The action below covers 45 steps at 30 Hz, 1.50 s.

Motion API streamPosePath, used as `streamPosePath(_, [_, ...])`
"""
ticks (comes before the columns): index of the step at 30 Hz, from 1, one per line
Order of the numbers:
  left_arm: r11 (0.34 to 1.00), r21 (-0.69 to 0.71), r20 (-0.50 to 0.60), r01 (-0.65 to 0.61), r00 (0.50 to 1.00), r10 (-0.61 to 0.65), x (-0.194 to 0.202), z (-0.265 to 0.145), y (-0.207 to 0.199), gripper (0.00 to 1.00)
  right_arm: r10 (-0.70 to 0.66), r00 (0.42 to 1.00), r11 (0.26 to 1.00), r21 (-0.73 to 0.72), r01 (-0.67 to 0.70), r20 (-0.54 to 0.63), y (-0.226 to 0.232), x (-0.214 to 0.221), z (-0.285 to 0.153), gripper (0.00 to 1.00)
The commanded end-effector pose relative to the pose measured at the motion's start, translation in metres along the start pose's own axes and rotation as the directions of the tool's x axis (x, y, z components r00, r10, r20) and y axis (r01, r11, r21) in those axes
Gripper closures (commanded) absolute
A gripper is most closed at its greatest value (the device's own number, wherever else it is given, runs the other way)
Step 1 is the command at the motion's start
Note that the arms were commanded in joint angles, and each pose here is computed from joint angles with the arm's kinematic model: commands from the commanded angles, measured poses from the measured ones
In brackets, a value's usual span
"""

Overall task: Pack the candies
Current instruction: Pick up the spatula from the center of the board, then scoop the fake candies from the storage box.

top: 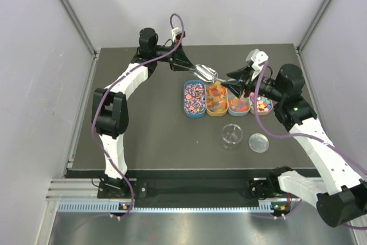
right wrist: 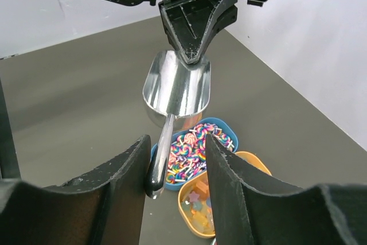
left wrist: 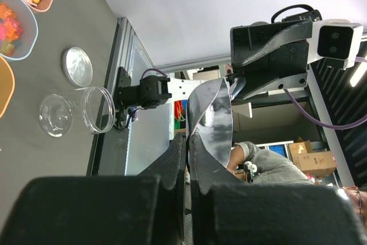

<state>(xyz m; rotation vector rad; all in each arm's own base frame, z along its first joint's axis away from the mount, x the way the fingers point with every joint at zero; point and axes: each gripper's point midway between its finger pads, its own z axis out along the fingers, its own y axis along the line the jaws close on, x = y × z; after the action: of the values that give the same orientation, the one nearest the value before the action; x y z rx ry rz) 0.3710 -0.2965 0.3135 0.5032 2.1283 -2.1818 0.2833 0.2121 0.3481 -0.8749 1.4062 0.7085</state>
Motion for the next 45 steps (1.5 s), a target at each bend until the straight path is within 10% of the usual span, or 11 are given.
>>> streamPosePath(1, [0.994,0.017,-0.026,-0.107,0.994,0.108,0.002,0.000,-0.020,1.00,-0.016,0.999,1.000,-0.022,0.017,0.039,0.003,-0.011,0.005,0.57])
streamPosePath(28, [0.993,0.020,-0.032,-0.113,0.993,0.114,0.002,0.001,-0.022,1.00,0.005,0.998,0.999,-0.033,-0.003,0.062,-0.001,-0.012,0.019,0.73])
streamPosePath(32, [0.993,0.020,-0.032,-0.116,0.993,0.117,0.003,0.001,-0.022,1.00,0.015,0.998,0.999,-0.034,-0.013,0.057,-0.002,-0.011,0.021,1.00])
streamPosePath(35, [0.991,0.021,-0.029,-0.133,0.991,0.134,0.003,0.001,-0.025,1.00,0.009,0.999,0.999,-0.046,-0.007,0.047,-0.001,-0.009,0.022,1.00])
streamPosePath(45, [0.970,0.000,0.031,-0.243,0.970,0.243,-0.009,-0.002,-0.026,0.13,-0.098,0.994,0.995,-0.027,0.097,-0.038,-0.007,-0.024,0.002,1.00])
